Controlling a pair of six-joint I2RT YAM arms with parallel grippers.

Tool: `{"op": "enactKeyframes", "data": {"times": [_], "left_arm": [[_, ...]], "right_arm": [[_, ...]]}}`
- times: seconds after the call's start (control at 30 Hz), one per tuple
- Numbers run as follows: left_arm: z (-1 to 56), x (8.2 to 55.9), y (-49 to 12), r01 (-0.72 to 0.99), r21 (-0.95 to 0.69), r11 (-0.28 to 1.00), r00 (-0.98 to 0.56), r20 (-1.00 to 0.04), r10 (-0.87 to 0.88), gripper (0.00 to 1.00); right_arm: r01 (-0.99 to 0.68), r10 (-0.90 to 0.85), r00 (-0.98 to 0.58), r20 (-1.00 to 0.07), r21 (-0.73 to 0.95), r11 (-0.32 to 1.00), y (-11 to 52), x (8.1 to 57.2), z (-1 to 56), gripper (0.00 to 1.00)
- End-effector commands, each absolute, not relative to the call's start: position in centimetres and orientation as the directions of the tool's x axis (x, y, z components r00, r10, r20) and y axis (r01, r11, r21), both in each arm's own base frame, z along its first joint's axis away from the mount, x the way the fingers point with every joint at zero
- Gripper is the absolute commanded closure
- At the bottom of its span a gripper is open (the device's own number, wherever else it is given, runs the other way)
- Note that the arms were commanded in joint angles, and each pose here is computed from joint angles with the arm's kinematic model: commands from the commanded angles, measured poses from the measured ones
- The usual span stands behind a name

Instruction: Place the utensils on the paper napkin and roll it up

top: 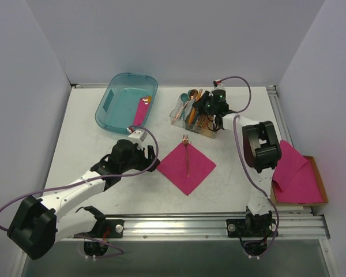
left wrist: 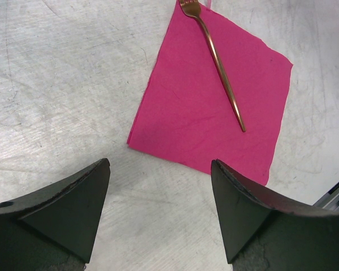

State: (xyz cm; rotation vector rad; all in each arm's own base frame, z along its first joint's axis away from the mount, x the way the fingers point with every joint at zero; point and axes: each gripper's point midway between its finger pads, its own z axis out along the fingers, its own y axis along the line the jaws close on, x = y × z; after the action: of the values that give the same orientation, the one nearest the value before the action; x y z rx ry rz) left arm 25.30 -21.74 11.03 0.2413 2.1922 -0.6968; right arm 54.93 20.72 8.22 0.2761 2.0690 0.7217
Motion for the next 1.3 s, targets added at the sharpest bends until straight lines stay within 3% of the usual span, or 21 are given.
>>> {"op": "enactKeyframes", "data": {"times": [0.0,0.3,0.47,0.83,1.0,1.27], "left_arm": [[12.4,26.1,-21.8,0.406,-0.396,0.824,-0.617,-0.784,-0.074,0.19],[12.4,26.0,-21.8,0.408,-0.396,0.822,-0.615,-0.785,-0.073,0.19],[12.6,26.0,-21.7,0.404,-0.393,0.826,-0.611,-0.788,-0.076,0.19],[13.0,25.6,-21.6,0.414,-0.398,0.819,-0.606,-0.792,-0.079,0.19],[13.0,25.6,-21.7,0.416,-0.401,0.816,-0.609,-0.79,-0.078,0.19],[12.8,25.6,-21.8,0.416,-0.402,0.816,-0.615,-0.785,-0.074,0.19]], "right_arm": [[-0.203,0.464,-0.416,-0.782,0.578,0.79,20.5,55.7,16.6,1.0],[-0.25,0.423,-0.315,-0.85,0.504,0.827,19.5,55.4,21.6,1.0],[-0.301,0.389,-0.287,-0.875,0.468,0.831,19.9,52.9,26.5,1.0],[-0.296,0.23,-0.612,-0.756,0.489,0.82,22.8,41.2,22.2,1.0],[-0.224,0.103,-0.769,-0.631,0.416,0.881,22.4,35.6,15.9,1.0],[-0.173,0.098,-0.84,-0.533,0.435,0.884,23.0,31.6,10.7,1.0]]}}
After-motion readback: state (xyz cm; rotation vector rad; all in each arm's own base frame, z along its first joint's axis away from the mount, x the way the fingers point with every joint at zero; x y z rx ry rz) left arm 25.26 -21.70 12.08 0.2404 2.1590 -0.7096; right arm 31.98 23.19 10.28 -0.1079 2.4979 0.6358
